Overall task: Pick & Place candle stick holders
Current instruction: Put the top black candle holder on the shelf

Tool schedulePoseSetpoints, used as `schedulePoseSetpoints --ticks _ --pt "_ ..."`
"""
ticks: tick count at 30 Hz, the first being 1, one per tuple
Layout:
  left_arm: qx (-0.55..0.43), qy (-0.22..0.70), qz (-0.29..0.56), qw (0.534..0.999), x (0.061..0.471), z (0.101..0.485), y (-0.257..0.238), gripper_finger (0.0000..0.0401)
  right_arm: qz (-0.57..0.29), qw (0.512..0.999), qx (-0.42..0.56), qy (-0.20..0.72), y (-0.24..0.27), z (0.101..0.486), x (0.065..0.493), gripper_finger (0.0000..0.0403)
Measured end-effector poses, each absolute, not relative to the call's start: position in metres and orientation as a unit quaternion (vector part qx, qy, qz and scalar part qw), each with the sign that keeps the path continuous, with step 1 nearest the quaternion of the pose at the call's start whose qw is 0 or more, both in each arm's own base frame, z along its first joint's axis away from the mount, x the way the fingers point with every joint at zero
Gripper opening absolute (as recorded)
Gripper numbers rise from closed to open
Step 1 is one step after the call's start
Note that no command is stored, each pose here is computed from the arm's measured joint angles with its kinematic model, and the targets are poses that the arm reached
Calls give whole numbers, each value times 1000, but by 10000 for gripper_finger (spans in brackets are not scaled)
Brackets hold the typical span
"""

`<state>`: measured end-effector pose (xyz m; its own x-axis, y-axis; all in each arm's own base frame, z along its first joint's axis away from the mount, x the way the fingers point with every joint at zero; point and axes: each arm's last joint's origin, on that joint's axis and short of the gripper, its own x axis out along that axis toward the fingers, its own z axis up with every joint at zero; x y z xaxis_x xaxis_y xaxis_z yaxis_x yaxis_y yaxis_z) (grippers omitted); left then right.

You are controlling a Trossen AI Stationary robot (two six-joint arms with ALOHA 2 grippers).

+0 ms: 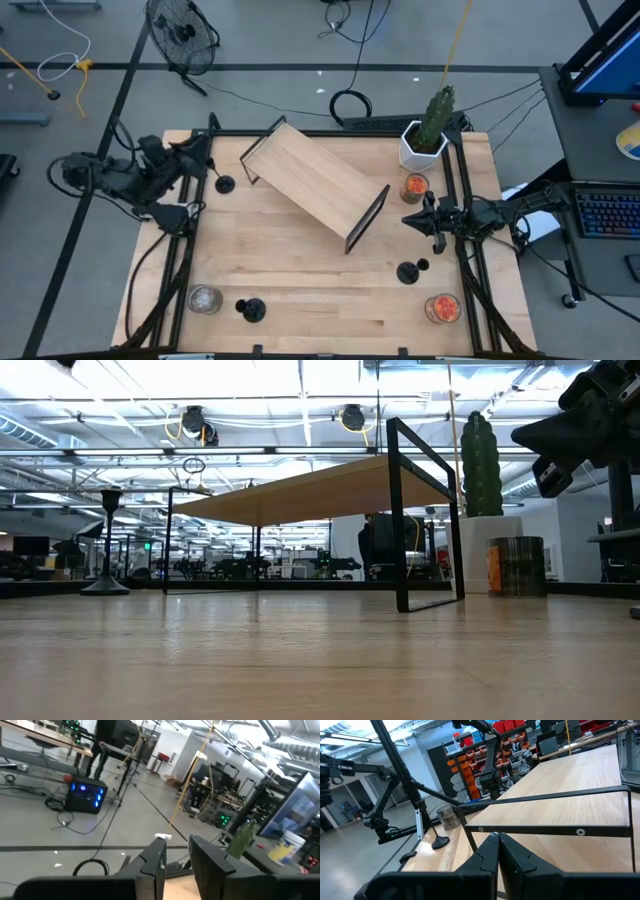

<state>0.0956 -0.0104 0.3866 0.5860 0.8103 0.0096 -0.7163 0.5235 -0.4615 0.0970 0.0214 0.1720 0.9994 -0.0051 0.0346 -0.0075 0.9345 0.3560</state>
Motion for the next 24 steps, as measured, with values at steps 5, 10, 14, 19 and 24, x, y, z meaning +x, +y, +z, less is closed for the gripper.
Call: schedulePoseSetpoints --ticks 5,10,14,19,24 --pt "-188 -106 462 860 107 409 -15 88 1 983 181 -18 21 172 97 4" --pt "-176 -99 467 861 125 419 -17 88 1 983 180 -19 21 172 97 4" --pt "-184 -81 426 882 151 412 -17 88 1 983 180 -19 21 172 97 4" --pt "-236 -18 389 890 181 388 -4 88 1 983 180 -19 21 172 97 4" --pt "-315 87 415 849 178 361 25 87 1 983 180 -19 21 172 97 4"
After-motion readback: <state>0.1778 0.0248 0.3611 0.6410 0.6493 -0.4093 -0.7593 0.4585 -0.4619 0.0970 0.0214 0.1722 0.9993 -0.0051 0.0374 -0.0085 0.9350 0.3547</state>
